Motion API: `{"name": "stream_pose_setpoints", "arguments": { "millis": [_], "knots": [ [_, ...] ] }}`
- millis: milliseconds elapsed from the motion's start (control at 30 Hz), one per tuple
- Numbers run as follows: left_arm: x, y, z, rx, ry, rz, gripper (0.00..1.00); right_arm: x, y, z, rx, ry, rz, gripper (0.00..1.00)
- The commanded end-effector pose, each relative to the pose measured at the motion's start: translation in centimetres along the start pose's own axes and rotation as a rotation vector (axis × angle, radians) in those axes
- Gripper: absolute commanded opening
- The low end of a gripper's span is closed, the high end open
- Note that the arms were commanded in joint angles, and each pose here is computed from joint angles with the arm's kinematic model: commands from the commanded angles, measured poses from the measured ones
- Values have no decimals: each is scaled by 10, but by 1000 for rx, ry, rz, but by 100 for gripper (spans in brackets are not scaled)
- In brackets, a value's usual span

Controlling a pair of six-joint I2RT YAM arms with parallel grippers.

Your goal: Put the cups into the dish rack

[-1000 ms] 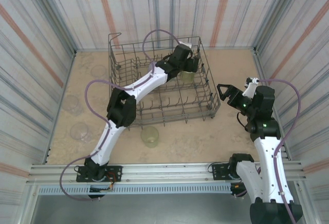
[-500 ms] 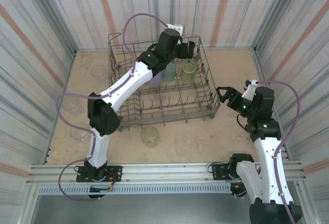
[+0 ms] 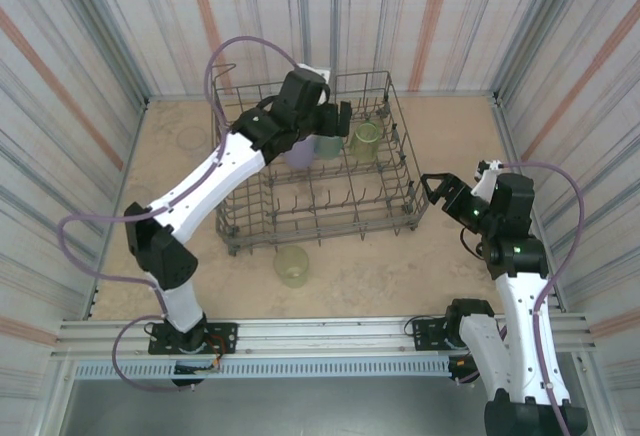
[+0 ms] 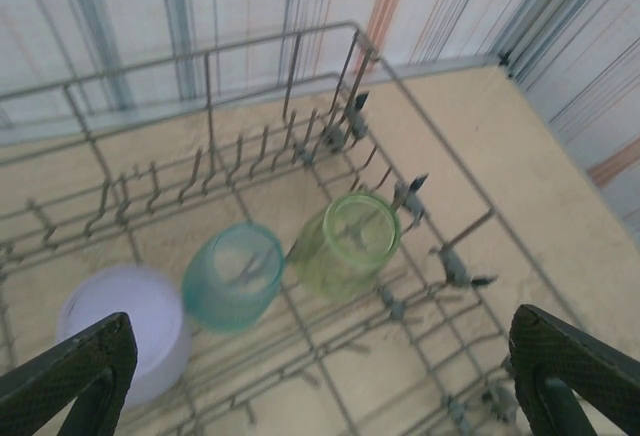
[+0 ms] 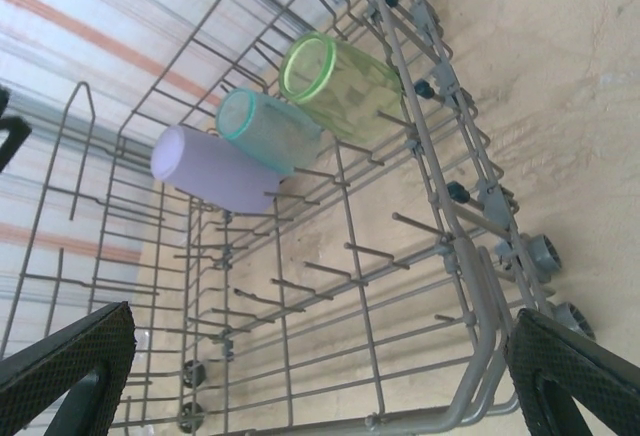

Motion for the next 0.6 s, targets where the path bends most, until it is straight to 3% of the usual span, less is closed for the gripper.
{"name": "stream_pose_setpoints", "arguments": {
  "millis": [0, 567],
  "knots": [
    [-42, 14, 4, -42, -33, 22, 99, -1, -2, -9, 35, 35, -27, 99],
    [-119, 5, -83, -66, 122, -6, 99, 6, 1, -37, -20, 104, -115, 99]
  ]
}}
Point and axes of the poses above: each hand's point on the last joint's axis, 136 mm out from that joint toward the fingers, its own x axis out along the fingers, its own y axis along the line the jaws close on, z = x × y, the point moved 1 cm from there along -x, back along the fingers, and after that the axes turned 7 degrees about x, right-handed, at the moved point
